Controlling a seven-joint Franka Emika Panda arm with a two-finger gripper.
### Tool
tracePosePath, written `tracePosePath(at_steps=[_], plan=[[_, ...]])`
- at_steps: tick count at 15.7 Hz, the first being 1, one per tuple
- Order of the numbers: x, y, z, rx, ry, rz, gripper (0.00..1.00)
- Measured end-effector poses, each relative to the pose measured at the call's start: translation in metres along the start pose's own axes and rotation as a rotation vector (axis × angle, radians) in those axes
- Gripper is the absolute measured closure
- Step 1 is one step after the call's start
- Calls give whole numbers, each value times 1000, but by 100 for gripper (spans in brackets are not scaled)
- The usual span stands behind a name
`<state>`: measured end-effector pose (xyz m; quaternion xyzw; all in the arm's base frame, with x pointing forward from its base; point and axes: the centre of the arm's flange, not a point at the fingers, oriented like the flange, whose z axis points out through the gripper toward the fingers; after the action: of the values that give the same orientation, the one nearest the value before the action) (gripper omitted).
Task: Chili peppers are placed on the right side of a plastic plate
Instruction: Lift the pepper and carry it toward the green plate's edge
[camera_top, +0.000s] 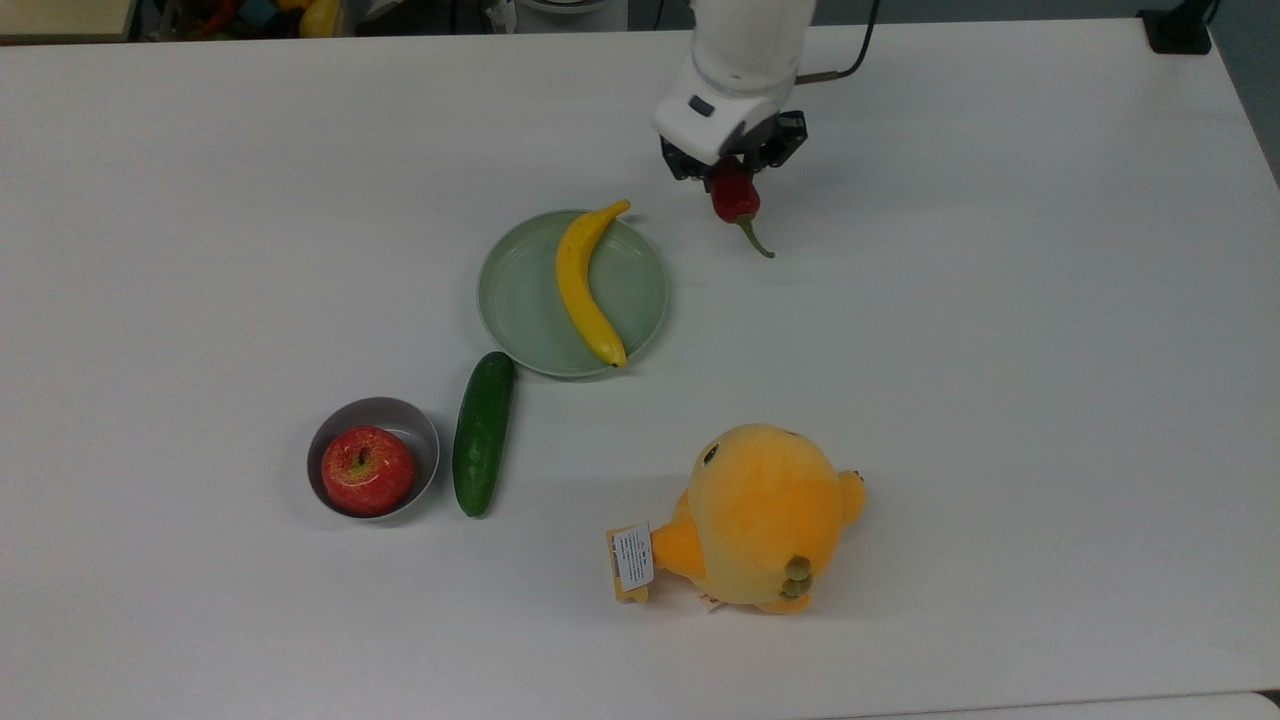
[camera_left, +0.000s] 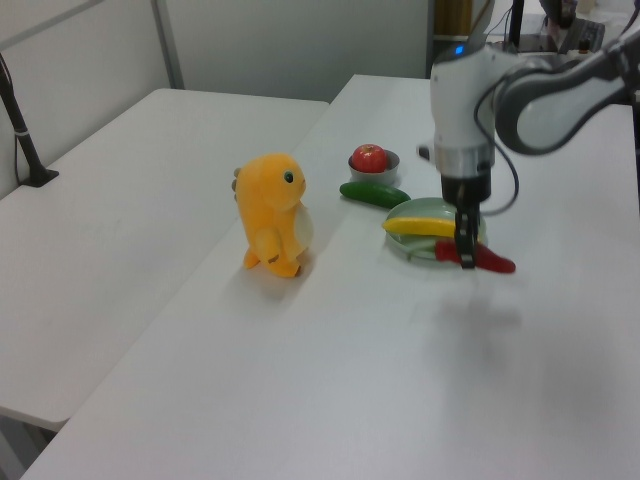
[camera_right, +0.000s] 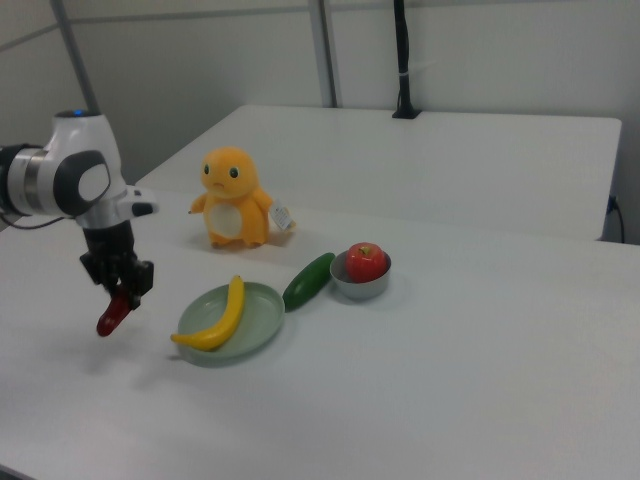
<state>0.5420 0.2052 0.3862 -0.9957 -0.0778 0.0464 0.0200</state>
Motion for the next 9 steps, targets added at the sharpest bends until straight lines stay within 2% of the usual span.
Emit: tracePosePath(at_steps=[3, 9], plan=[[7, 37, -25, 7, 46, 48, 61], [13, 137, -27, 0, 51, 148, 61]])
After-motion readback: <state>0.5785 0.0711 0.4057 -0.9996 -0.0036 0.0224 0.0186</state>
